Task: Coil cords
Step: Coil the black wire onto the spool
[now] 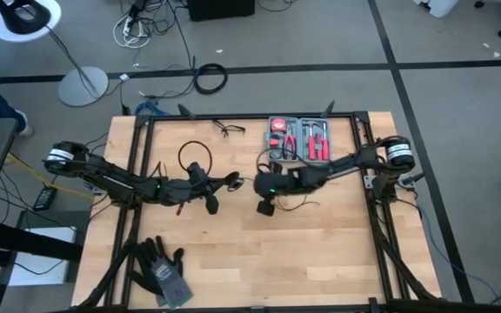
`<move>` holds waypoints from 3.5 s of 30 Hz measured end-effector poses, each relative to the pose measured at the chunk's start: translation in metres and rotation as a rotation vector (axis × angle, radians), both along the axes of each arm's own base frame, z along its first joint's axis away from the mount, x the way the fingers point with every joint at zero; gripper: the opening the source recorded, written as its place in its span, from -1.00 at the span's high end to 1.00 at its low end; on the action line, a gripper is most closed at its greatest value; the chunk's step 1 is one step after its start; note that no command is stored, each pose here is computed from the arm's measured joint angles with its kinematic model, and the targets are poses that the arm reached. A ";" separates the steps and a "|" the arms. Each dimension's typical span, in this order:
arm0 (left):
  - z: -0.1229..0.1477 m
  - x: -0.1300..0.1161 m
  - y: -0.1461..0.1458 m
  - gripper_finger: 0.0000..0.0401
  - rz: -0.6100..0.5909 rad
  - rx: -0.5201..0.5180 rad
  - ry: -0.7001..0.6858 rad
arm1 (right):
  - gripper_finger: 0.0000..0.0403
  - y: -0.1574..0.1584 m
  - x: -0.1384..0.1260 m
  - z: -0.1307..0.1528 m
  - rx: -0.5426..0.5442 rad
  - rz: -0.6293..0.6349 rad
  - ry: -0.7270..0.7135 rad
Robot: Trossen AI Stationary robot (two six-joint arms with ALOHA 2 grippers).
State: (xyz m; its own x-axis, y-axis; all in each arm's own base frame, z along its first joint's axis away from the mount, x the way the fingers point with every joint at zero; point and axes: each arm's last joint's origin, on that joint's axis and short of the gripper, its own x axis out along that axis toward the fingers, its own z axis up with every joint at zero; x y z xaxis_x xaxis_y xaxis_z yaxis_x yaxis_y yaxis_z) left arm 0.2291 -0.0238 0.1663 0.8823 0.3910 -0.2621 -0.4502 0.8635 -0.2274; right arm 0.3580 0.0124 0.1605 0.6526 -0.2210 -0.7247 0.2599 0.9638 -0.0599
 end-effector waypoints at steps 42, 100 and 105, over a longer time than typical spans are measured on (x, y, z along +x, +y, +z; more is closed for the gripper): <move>0.015 0.001 0.002 1.00 0.074 0.068 -0.147 | 0.85 0.011 -0.065 -0.046 0.031 -0.102 -0.489; -0.004 0.022 0.015 1.00 0.149 -0.165 -0.254 | 1.00 0.022 0.070 -0.001 0.029 0.327 -0.205; -0.005 0.021 0.015 1.00 0.147 -0.137 -0.233 | 1.00 0.025 0.068 -0.003 0.039 0.316 -0.184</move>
State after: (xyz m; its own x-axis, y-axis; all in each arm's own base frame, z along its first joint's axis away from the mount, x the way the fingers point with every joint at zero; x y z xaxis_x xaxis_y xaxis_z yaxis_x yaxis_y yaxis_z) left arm 0.2506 -0.0084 0.1617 0.8616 0.4935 -0.1186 -0.4898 0.7473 -0.4491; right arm 0.4261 0.0378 0.1576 0.8043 0.0379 -0.5930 -0.0483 0.9988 -0.0017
